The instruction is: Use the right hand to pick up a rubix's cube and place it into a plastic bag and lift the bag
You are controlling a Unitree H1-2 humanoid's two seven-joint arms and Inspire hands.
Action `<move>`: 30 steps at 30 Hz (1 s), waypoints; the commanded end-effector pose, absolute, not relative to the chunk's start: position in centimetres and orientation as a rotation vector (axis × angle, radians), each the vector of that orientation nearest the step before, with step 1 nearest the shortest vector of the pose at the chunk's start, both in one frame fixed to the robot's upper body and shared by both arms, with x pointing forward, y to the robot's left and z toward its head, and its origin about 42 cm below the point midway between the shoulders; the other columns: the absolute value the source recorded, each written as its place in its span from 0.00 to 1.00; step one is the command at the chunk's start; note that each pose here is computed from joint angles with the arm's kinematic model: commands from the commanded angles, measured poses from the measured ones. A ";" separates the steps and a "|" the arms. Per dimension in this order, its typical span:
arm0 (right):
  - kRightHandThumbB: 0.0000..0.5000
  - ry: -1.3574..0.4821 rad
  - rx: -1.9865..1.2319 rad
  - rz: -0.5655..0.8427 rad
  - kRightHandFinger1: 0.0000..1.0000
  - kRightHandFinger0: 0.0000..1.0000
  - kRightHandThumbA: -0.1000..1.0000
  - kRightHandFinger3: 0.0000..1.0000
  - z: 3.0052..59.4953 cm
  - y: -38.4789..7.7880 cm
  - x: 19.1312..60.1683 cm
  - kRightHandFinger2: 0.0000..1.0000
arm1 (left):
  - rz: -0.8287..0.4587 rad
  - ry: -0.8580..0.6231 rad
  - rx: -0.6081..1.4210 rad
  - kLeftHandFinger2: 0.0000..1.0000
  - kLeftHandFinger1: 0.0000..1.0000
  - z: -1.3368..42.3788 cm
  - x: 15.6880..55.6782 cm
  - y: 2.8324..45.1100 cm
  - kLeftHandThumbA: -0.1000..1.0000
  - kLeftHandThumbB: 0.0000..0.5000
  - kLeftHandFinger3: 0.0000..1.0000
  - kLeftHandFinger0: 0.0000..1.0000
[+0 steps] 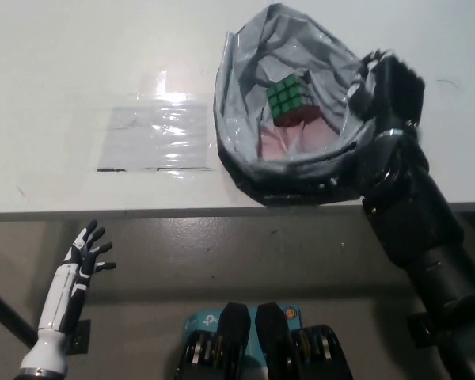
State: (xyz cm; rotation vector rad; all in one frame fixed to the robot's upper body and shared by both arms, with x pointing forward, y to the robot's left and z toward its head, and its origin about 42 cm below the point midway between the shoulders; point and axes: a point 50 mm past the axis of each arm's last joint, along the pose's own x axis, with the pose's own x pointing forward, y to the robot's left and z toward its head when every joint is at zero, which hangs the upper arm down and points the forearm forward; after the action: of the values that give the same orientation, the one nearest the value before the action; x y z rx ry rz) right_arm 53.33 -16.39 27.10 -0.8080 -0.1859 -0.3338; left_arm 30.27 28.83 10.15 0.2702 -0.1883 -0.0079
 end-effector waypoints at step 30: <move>0.23 -0.290 1.055 0.288 0.13 0.00 0.00 1.00 54.0 -15.0 52.1 0.69 | -0.002 -0.246 0.284 1.00 0.84 11.3 30.9 29.0 1.00 0.30 1.00 0.75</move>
State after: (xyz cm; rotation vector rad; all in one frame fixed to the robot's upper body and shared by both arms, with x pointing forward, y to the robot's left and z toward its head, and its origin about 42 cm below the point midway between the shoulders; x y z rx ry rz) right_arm 52.45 -19.97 29.76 0.1021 -0.0340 -0.3123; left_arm 30.26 28.85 9.94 0.2705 -0.1804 -0.0074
